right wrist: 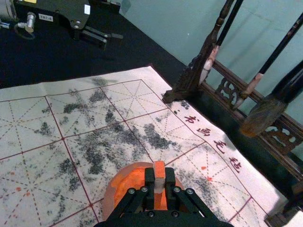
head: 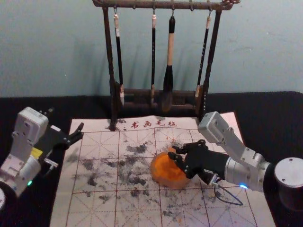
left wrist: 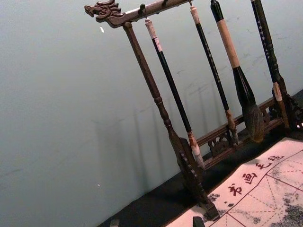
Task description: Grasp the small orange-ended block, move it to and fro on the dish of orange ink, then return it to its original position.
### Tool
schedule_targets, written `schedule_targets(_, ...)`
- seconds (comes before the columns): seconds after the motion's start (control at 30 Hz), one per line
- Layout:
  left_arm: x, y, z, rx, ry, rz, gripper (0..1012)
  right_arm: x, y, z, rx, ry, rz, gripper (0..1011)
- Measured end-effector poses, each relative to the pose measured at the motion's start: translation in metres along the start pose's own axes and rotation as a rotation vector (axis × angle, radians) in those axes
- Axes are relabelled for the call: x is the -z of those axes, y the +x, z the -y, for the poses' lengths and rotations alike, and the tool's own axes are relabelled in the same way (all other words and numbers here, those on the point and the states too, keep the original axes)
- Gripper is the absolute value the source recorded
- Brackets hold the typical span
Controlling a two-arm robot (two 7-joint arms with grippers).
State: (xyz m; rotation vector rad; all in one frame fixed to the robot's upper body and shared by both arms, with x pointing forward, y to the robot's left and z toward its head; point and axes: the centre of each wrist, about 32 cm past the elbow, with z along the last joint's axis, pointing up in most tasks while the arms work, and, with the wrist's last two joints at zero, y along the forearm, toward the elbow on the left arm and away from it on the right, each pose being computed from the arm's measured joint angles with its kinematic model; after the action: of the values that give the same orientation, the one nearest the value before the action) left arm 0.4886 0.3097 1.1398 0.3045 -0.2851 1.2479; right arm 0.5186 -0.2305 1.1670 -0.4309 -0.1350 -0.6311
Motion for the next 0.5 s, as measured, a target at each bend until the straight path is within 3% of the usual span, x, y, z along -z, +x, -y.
schedule_targets(0.5,0.0000,0.0000,0.0000,0.000,0.000,0.000,1001,0.003,0.000,0.011,0.009,-0.009,0.005,83)
